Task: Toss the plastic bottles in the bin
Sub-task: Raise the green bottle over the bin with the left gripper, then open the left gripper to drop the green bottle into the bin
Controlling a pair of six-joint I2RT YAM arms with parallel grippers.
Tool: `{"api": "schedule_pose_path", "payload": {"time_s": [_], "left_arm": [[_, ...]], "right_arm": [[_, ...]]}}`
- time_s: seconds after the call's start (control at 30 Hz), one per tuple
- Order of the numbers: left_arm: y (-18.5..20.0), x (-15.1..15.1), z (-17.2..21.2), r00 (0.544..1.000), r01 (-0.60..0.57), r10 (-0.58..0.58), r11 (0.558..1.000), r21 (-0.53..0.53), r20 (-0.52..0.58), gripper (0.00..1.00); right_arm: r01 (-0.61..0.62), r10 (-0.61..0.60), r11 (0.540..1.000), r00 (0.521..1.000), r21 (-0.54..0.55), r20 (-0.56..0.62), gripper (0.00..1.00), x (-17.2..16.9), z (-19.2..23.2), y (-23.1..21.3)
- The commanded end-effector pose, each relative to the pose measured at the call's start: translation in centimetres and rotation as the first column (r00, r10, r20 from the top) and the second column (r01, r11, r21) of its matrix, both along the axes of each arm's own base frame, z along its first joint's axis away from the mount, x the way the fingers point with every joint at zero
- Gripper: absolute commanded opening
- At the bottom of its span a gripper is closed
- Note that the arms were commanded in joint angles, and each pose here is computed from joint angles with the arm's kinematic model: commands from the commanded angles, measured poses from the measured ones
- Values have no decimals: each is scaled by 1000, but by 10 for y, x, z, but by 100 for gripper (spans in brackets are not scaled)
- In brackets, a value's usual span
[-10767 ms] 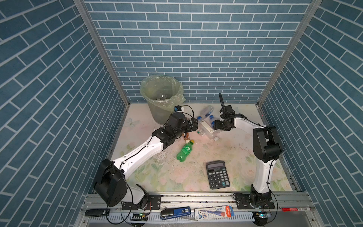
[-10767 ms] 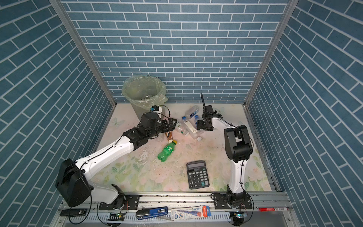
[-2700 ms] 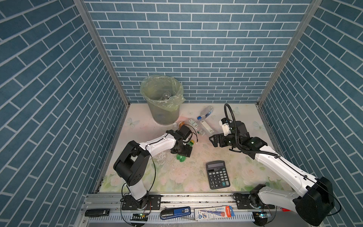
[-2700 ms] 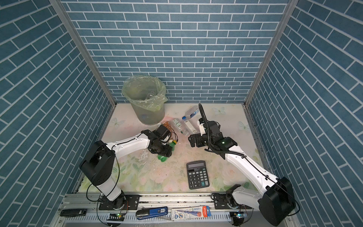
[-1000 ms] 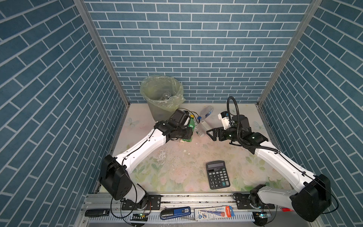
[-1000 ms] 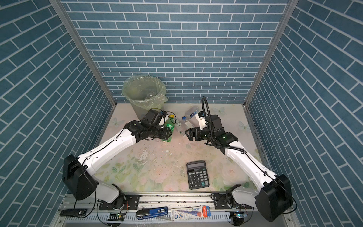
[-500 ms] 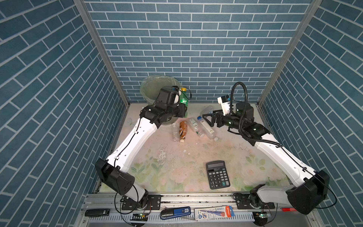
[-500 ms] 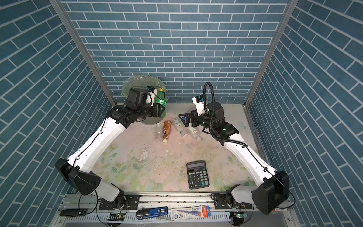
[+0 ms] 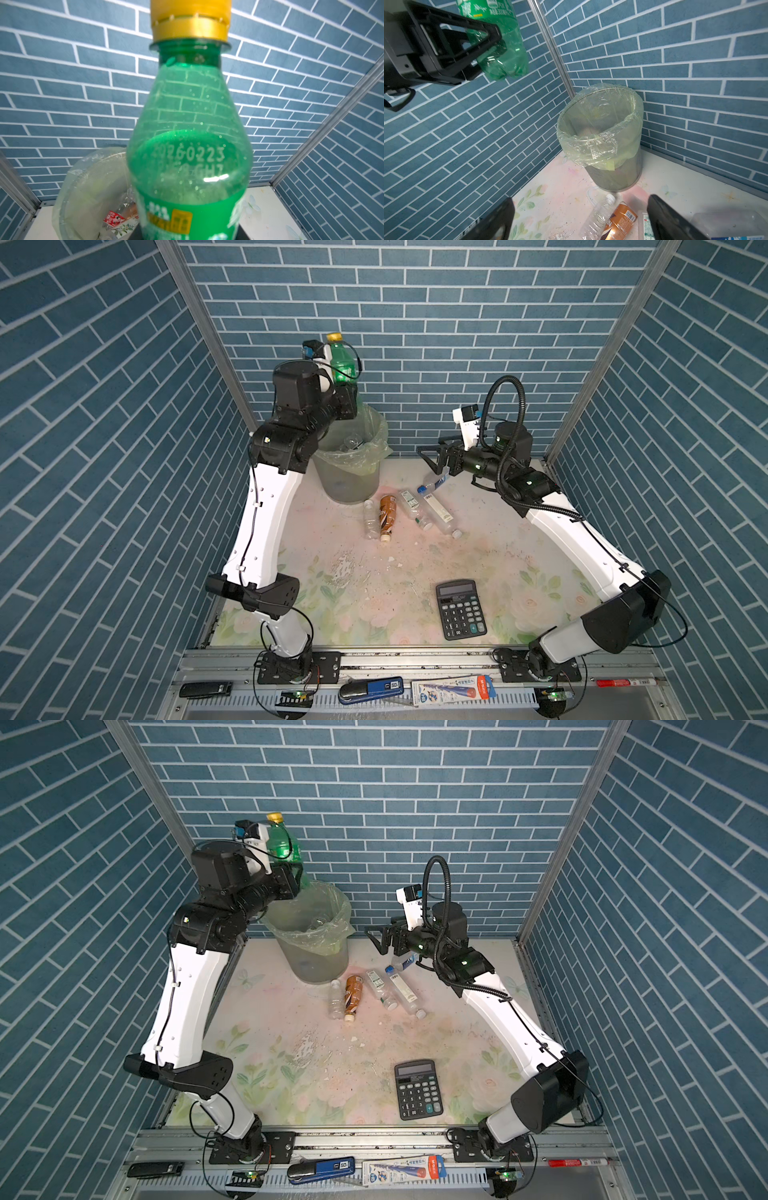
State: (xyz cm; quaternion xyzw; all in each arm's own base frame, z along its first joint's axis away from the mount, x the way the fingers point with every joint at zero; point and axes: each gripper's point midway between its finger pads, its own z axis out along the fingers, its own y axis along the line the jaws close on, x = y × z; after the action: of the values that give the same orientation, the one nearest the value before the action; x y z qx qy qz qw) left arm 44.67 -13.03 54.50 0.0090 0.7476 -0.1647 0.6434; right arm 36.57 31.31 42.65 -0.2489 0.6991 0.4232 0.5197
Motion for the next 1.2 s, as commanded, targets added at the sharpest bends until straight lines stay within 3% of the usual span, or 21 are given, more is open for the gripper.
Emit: {"api": "schedule_pose_path", "payload": {"time_s": [0.0, 0.3, 0.5, 0.6, 0.77, 1.17], "left_arm": [[15, 7, 11, 999, -34, 34, 999, 4, 32, 45], [29, 29, 12, 997, -60, 62, 998, -29, 56, 43], [31, 87, -72, 990, -58, 53, 998, -37, -131, 44], [26, 109, -130, 958, -49, 36, 998, -40, -285, 53], [9, 109, -175, 913, 9, -42, 996, -84, -407, 99], [2, 81, -145, 934, 33, -55, 997, -70, -354, 99]], "right_arm": [[-39, 36, 999, 995, 26, 97, 99, -3, 35, 5], [-51, 48, 998, 993, 35, 105, 99, 11, 42, 16], [-47, 46, 999, 997, 18, 65, 99, 16, 23, 18], [-39, 39, 999, 998, 10, 58, 99, 15, 18, 16], [-27, 27, 1000, 998, -6, 52, 99, 13, 12, 13], [-16, 16, 1000, 1000, 10, 12, 99, 13, 2, 11]]}}
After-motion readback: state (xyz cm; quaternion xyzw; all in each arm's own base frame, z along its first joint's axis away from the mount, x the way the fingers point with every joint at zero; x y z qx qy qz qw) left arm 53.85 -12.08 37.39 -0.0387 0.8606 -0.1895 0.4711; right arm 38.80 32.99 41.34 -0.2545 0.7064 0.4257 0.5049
